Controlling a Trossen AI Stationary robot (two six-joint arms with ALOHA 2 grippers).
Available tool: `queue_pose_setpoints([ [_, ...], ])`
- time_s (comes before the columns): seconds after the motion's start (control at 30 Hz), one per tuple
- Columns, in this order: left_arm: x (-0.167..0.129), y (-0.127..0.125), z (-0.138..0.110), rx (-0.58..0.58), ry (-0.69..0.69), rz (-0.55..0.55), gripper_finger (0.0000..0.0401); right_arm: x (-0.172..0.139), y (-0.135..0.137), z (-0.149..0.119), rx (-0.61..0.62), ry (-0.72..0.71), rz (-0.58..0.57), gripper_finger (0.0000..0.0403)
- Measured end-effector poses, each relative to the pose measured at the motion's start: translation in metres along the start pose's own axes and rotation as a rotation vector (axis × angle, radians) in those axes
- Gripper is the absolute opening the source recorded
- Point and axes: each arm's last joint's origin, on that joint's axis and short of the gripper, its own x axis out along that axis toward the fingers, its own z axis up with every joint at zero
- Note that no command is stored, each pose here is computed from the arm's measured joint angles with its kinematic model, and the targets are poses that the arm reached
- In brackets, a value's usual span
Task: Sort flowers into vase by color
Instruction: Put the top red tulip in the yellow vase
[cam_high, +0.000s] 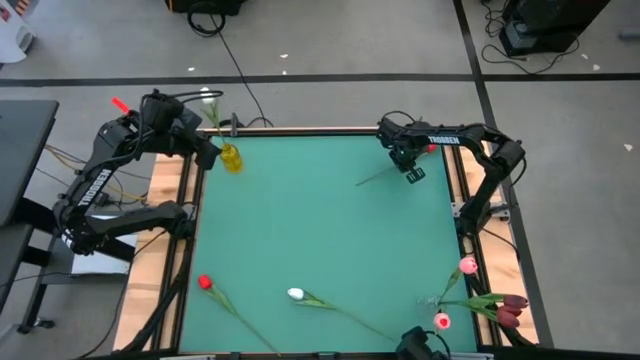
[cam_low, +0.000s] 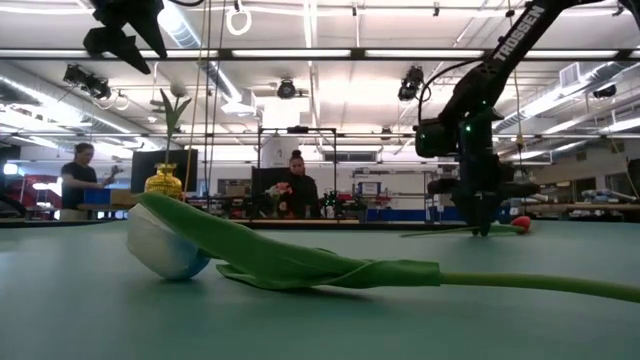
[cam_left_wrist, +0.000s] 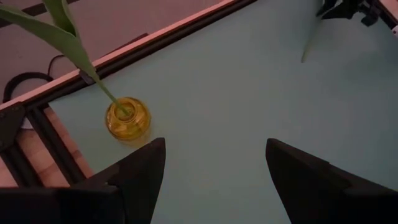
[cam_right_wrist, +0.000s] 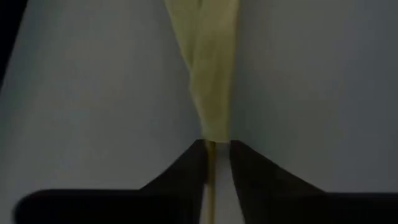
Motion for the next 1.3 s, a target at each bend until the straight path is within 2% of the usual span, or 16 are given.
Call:
queue_pose_setpoints([
  [0.17, 0.0, 0.0, 0.002, 0.002, -0.016, -0.005, 0.0283, 0.0, 0.0, -0.002, -0.053, -0.009, 0.014, 0.0015],
  [0.23, 0.0, 0.0, 0.002, 0.004, -0.021, -0.006, 0.0283, -0.002, 0.002, -0.007, -0.063, -0.003, 0.039, 0.0015],
  [0.43, -0.001, -0.001, 0.0, 0.045, -0.008, -0.029, 0.0283, -0.027, 0.017, -0.041, -0.15, 0.08, 0.243, 0.0012],
  [0.6, -0.005, -0.003, -0.002, 0.079, -0.011, -0.097, 0.0283, -0.067, 0.027, -0.085, -0.282, 0.107, 0.52, 0.0008],
  [0.77, -0.013, -0.005, -0.007, 0.109, -0.041, -0.144, 0.0283, -0.111, 0.031, -0.131, -0.661, 0.067, 0.886, 0.0008],
  [0.87, -0.018, -0.008, -0.011, 0.137, -0.06, -0.198, 0.0283, -0.133, 0.025, -0.154, -0.908, 0.056, 1.075, 0.0008],
  [0.93, -0.021, -0.011, -0.012, 0.155, -0.074, -0.241, 0.0283, -0.148, 0.02, -0.167, -1.024, 0.062, 1.214, 0.0008],
  [1.07, -0.026, -0.018, -0.012, 0.171, -0.11, -0.338, 0.0283, -0.175, 0.005, -0.191, -1.17, 0.026, 1.515, 0.0008],
  [1.17, -0.028, -0.024, -0.009, 0.167, -0.135, -0.412, 0.0283, -0.193, -0.005, -0.2, -1.222, 0.002, 1.709, 0.0008],
  [1.3, -0.032, -0.036, 0.002, 0.152, -0.238, -0.516, 0.0283, -0.206, -0.012, -0.205, -1.218, 0.03, 1.868, 0.0008],
])
